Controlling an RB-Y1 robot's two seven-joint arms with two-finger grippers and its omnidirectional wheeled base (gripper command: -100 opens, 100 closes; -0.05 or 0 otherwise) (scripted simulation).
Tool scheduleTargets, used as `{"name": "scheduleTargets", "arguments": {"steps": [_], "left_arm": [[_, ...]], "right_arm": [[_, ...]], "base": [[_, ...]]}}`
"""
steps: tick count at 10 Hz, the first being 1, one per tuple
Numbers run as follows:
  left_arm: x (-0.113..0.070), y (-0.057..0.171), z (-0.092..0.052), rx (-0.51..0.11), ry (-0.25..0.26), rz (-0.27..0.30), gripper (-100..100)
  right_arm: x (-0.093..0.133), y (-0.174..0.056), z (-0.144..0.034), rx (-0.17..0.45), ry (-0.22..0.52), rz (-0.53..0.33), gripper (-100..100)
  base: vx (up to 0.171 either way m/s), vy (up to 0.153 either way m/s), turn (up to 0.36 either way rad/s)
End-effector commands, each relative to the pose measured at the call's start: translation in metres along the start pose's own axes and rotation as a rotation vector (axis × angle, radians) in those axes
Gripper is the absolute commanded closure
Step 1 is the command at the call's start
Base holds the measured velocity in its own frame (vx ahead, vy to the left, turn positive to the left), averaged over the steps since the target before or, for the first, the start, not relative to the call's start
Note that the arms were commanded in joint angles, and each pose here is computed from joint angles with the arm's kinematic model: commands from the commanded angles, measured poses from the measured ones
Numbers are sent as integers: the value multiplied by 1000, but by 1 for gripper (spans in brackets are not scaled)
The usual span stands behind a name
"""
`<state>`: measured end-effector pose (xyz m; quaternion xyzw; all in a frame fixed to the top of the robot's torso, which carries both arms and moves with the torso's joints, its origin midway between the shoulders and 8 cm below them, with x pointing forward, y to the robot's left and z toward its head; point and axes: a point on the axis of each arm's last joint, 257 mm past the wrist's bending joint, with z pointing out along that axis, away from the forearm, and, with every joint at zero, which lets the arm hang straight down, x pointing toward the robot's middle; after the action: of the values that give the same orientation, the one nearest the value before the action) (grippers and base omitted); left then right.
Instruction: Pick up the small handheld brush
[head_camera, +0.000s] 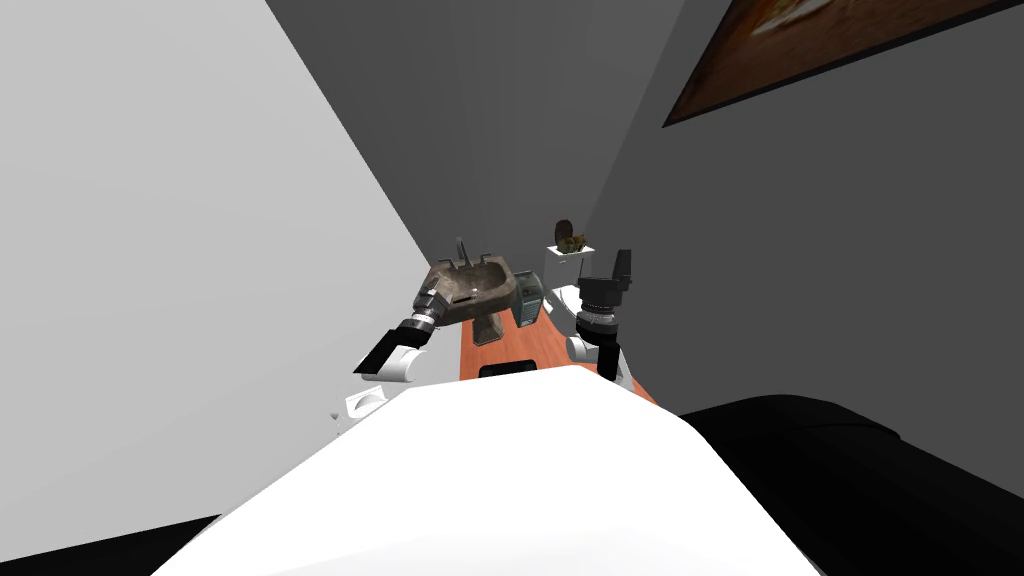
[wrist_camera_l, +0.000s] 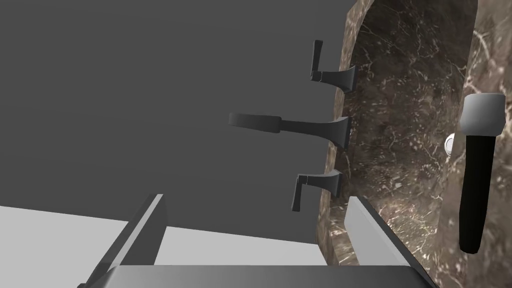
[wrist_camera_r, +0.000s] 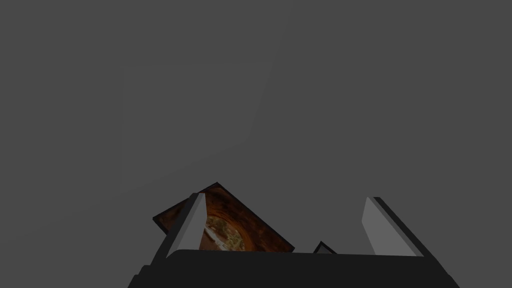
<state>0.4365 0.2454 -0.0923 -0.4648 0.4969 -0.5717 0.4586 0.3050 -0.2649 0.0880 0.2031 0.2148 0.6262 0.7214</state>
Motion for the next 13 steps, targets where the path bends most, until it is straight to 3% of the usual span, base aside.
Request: {"name": "scheduleTargets", "arguments": {"steps": [1,7,13], "left_arm": [[-1,9,0,-34,-2,-5,-100],[7,32,3,-181,38,-83,-100],[10,64,-3,-346,45,-121,-100]], "right_arm": [[0,0,0,0,0,0,0],[0,0,0,0,0,0,0],[0,0,0,0,0,0,0]], "base": [[18,0,1],[37,-2,21],[43,-9,24]]}}
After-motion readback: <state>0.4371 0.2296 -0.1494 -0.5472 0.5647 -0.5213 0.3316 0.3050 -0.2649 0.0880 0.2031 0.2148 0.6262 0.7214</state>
